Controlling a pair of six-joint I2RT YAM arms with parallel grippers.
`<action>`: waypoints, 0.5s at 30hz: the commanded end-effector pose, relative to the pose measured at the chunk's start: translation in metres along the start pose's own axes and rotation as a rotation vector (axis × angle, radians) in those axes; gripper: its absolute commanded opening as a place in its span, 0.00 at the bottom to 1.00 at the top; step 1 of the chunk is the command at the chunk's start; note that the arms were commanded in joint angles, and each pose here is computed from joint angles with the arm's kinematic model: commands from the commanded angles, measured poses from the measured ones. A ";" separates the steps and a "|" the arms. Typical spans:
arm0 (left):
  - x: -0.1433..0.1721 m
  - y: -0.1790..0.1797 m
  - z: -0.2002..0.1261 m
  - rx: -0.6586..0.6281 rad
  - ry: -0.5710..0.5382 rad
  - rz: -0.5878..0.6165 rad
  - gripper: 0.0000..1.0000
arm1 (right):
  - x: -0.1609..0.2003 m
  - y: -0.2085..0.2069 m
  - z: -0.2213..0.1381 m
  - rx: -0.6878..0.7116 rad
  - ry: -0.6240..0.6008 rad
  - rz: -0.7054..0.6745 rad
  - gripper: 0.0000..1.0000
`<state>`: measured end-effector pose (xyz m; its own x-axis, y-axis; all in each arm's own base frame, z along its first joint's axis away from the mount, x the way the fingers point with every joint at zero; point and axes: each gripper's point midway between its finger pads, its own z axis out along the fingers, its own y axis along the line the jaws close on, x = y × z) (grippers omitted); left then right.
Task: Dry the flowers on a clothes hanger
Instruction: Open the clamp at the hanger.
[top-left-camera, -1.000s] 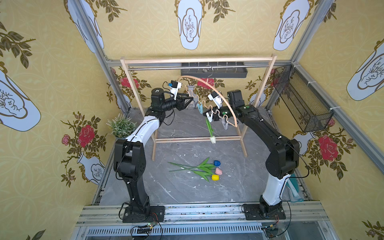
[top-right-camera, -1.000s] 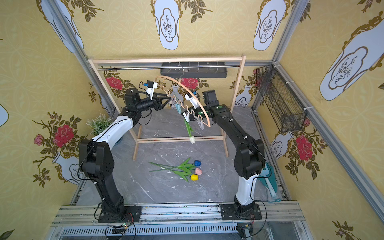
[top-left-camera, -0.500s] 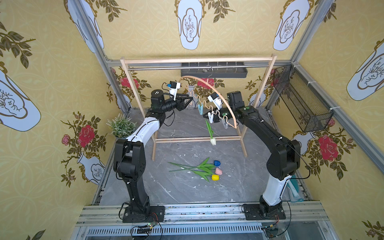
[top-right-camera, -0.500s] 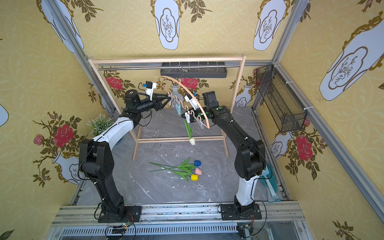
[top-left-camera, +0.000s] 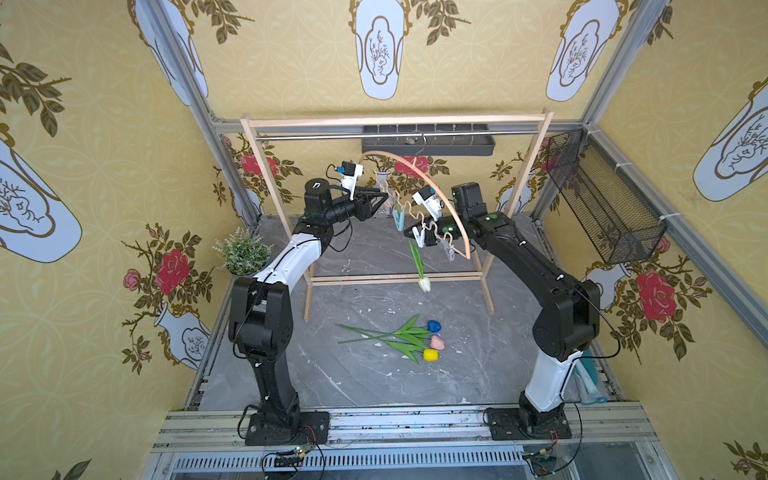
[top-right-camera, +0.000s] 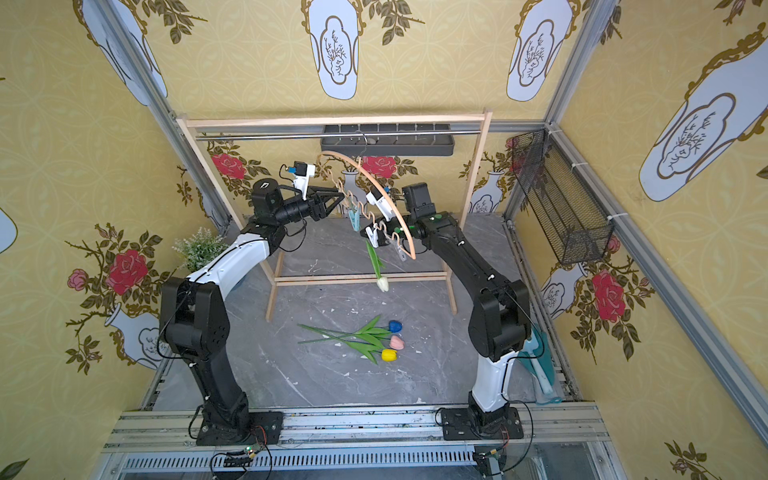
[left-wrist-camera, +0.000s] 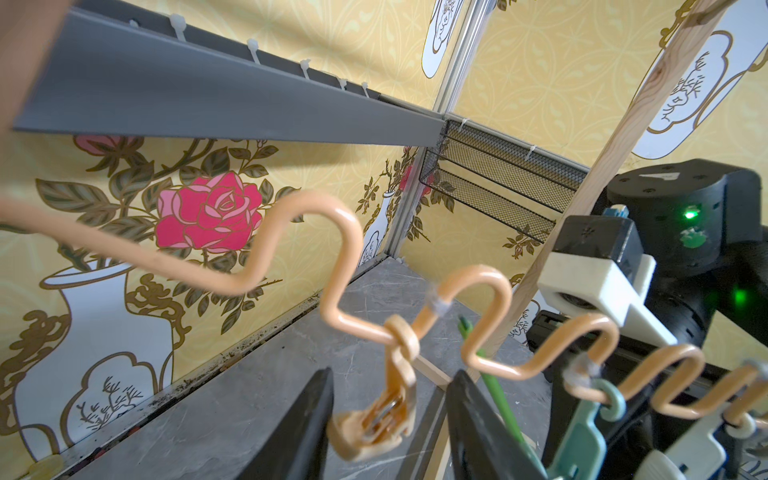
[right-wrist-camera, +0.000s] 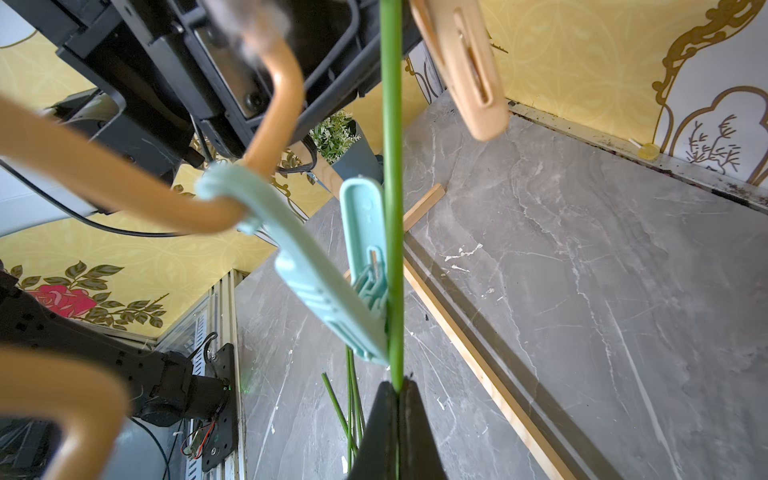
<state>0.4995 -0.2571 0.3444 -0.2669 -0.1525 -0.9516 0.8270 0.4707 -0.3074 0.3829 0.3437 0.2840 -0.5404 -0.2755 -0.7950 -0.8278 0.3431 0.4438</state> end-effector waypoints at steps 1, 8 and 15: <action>-0.002 0.001 0.003 -0.003 -0.012 0.015 0.52 | -0.008 0.009 -0.002 -0.015 -0.020 -0.027 0.00; -0.001 0.004 0.004 -0.049 -0.012 0.008 0.49 | -0.008 0.010 -0.001 -0.006 -0.020 -0.034 0.00; 0.004 0.004 0.007 -0.064 -0.010 -0.011 0.35 | -0.006 0.010 -0.001 -0.005 -0.022 -0.034 0.00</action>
<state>0.5043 -0.2613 0.3417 -0.2697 -0.1617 -0.9493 0.7979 0.5144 -0.3143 0.3791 0.3461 0.2858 -0.5333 -0.2787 -0.7987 -0.8323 0.3418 0.4364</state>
